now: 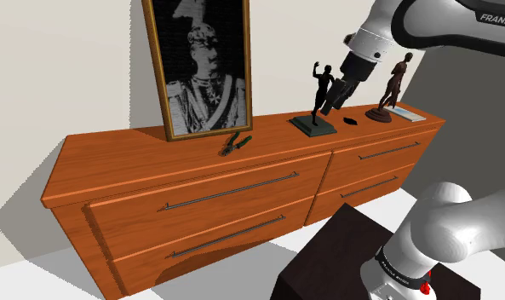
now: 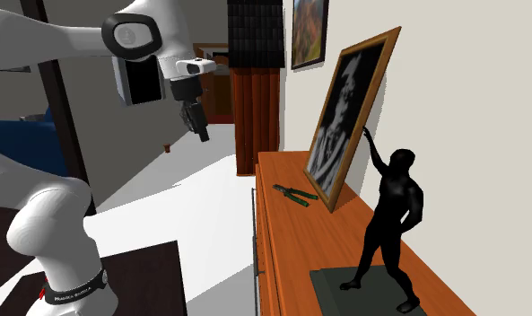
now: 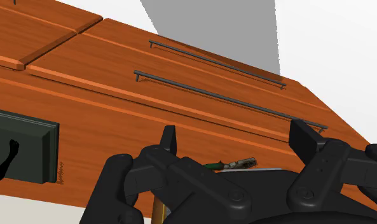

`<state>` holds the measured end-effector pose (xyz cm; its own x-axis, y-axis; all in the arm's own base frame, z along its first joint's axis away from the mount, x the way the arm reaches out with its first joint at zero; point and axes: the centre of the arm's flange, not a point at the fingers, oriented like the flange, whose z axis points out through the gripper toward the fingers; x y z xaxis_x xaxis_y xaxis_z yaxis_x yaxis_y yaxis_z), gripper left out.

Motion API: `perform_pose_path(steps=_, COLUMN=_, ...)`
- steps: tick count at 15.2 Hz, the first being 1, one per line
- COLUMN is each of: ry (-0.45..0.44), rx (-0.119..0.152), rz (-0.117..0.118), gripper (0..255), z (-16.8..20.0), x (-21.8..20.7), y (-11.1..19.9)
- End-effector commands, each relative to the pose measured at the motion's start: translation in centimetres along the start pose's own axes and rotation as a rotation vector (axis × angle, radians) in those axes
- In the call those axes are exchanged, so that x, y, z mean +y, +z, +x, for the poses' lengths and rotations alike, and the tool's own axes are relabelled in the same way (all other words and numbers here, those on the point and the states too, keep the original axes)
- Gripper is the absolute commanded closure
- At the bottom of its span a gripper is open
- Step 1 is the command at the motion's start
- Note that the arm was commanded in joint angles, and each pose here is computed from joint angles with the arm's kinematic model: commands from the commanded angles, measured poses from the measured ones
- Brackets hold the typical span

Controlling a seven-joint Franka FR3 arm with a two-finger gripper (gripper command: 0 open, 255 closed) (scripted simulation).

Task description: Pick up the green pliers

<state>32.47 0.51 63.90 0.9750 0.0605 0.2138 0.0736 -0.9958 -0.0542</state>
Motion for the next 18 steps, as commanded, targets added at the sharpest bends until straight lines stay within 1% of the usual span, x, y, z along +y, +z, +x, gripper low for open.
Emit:
perform_pose_path(steps=1, ry=0.000, rx=0.000, rz=0.000, gripper=0, z=0.0, x=0.0, y=0.0)
perform_pose_path(steps=10, ry=0.265, rx=-0.023, rz=-0.097, gripper=0, z=7.8, x=-6.4, y=8.0)
perform_pose_path(steps=18, ry=0.500, rx=-0.044, rz=-0.183, gripper=0, z=15.7, x=-9.5, y=15.7)
